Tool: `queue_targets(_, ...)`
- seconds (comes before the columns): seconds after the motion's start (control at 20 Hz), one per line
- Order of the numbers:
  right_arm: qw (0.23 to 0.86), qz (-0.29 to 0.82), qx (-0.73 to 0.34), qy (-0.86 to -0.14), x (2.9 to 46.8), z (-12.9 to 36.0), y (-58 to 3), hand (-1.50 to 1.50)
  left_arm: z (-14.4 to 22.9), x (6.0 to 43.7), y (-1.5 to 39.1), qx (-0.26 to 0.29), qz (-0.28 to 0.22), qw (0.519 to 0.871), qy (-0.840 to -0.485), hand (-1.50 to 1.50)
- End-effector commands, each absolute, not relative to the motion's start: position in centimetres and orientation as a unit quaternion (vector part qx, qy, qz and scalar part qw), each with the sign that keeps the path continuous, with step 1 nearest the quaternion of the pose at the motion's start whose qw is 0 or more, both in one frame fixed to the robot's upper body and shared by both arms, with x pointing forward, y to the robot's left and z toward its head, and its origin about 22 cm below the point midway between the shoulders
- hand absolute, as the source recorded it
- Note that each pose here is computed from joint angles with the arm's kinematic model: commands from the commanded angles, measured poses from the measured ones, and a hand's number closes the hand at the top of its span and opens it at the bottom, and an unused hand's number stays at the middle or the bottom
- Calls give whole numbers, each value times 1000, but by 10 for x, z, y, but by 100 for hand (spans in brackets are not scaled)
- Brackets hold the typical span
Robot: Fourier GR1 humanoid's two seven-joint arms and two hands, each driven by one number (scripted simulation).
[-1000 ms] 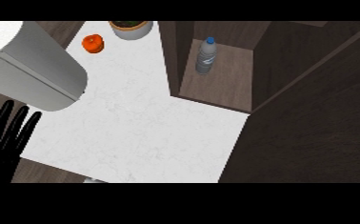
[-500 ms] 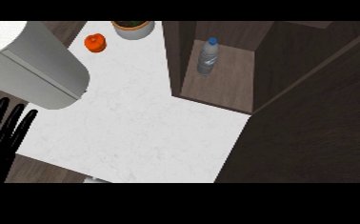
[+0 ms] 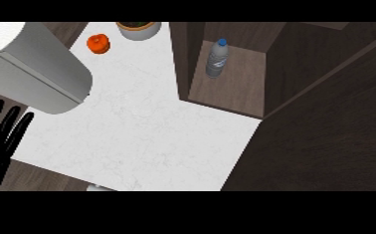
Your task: Pick up the bottled water, place it into the cabinet and close the cabinet
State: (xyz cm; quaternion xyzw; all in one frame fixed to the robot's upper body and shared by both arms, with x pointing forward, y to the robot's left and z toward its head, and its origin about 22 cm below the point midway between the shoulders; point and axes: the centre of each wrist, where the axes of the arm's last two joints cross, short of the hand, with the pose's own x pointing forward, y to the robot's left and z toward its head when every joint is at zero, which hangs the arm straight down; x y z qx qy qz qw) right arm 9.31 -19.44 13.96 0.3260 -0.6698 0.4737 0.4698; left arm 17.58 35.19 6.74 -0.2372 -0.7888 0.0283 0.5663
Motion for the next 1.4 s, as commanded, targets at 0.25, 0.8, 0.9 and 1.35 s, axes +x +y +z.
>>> queue_targets(0.25,474,429,409,-651,88,131,-173,150,72,179,355,-242,20,559,-793,-150)
queue_targets(0.8,504,401,345,-683,105,130,-181,150,80,186,357,-252,11,548,-798,-150)
queue_targets(0.9,501,425,320,-683,112,132,-181,150,76,185,357,-254,13,554,-793,-150)
queue_targets(1.35,539,453,240,-668,149,131,-175,150,77,187,359,-253,9,559,-790,-150)
